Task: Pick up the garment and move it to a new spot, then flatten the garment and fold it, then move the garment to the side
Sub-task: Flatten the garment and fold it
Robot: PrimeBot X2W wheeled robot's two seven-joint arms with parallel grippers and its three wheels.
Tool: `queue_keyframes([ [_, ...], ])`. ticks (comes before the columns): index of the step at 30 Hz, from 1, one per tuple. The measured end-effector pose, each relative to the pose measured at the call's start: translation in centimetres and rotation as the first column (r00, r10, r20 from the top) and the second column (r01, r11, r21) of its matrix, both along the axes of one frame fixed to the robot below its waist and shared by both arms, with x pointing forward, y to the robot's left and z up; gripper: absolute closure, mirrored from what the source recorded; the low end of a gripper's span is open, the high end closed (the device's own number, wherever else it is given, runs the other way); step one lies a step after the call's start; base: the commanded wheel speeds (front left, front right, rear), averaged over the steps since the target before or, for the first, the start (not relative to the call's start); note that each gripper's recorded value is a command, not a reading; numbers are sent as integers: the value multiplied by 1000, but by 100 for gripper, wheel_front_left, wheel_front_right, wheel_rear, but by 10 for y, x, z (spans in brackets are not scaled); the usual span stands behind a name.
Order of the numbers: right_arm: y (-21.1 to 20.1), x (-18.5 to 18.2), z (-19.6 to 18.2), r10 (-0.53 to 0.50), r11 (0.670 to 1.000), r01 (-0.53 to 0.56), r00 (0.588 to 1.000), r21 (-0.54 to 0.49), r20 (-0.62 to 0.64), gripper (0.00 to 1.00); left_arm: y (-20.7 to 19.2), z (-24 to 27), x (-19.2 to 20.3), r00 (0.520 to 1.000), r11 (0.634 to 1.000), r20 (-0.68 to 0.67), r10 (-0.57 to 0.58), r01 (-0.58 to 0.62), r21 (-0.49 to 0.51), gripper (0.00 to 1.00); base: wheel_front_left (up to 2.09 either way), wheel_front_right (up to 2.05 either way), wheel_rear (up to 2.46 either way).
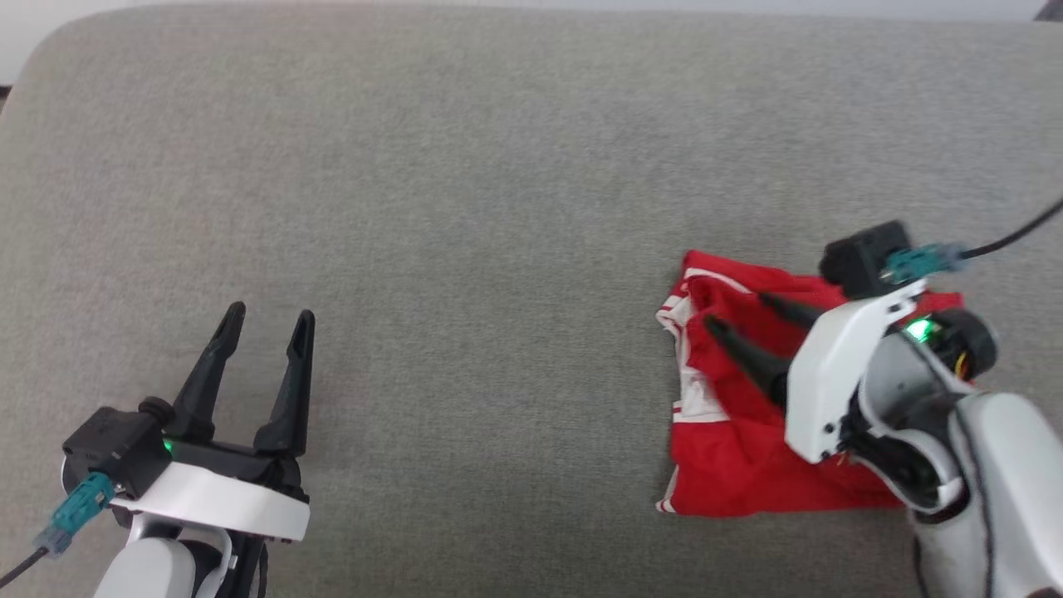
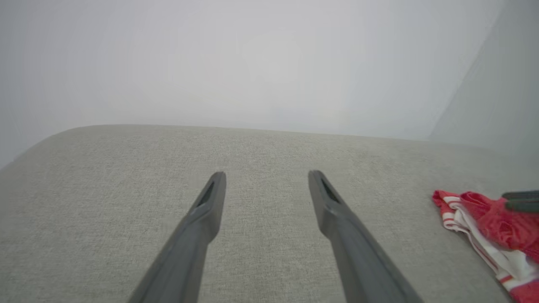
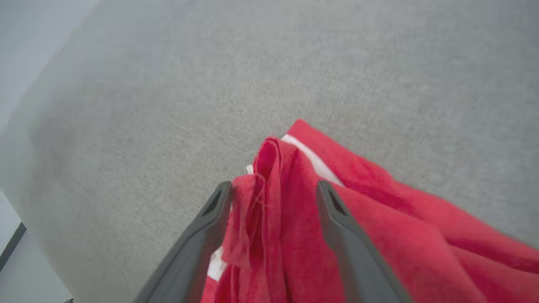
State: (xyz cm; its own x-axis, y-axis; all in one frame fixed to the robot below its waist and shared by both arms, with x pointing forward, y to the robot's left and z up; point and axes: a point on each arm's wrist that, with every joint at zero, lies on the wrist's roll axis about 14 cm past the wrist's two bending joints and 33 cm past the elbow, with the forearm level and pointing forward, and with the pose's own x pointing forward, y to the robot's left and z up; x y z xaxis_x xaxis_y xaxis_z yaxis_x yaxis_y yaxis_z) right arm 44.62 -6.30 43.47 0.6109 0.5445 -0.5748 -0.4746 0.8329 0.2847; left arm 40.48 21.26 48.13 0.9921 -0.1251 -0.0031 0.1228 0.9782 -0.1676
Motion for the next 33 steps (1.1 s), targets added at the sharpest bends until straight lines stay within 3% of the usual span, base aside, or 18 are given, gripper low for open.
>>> queue_keyframes([
  [5, -35, 13, 41, -97, 995, 95, 984, 24, 147, 0, -10, 2, 0, 1000, 1000, 8, -28, 28, -14, 0, 0, 0, 0],
  [10, -68, 12, 58, -214, 977, 200, 943, 80, 255, 0, -22, 1, -1, 998, 998, 3, -57, 57, -33, 0, 0, 0, 0],
  [17, -127, 4, 58, -401, 916, 371, 826, 155, 396, 0, -30, 2, -4, 997, 996, 3, -72, 72, -58, 0, 0, 0, 0],
  [23, -151, -16, 57, -476, 876, 436, 715, 205, 512, 0, -27, 5, -11, 999, 997, 13, -47, 48, -69, 0, 0, 0, 0],
  [33, -156, -51, 50, -527, 845, 479, 664, 240, 531, 0, -21, 6, -34, 1000, 997, 11, -24, 25, -71, 0, 0, 0, 0],
])
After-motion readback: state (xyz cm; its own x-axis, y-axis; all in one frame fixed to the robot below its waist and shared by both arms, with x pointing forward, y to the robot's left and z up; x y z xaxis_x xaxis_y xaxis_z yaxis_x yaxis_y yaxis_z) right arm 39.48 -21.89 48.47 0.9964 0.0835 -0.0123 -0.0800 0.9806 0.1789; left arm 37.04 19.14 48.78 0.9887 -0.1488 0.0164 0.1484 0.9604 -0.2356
